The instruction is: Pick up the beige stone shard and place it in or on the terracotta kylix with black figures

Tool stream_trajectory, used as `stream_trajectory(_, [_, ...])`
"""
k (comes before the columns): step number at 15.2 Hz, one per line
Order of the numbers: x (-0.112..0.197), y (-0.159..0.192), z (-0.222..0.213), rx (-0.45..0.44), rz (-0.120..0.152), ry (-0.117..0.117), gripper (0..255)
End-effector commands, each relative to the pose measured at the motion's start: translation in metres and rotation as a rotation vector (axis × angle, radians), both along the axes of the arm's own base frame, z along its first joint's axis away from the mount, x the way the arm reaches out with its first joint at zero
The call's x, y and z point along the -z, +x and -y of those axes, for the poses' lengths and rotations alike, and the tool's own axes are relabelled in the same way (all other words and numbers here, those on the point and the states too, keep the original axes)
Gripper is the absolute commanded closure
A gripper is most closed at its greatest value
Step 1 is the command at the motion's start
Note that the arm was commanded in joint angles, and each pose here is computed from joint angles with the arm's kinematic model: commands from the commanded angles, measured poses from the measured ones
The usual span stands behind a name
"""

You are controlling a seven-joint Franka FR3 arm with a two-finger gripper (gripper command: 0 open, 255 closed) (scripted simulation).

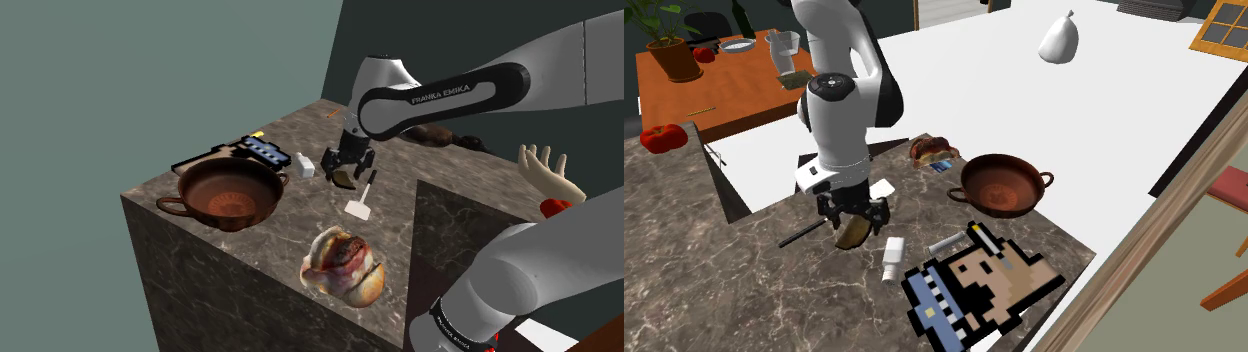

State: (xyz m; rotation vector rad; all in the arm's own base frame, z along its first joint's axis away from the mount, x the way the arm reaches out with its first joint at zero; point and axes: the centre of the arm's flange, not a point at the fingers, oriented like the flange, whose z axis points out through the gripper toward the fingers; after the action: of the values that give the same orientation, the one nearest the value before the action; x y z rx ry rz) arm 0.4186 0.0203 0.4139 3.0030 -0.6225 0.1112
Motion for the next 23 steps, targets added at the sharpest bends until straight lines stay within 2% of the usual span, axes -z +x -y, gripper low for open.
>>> stream_trajectory(1, [0.004, -0.001, 0.001, 0.000, 0.001, 0.000, 0])
stream_trajectory(7, [0.004, -0.001, 0.001, 0.000, 0.001, 0.000, 0])
stream_trajectory(8, [0.004, -0.001, 0.001, 0.000, 0.001, 0.000, 255])
stream_trajectory(17, [0.004, -0.001, 0.001, 0.000, 0.001, 0.000, 255])
stream_trajectory(23, [-0.028, -0.001, 0.001, 0.000, 0.001, 0.000, 255])
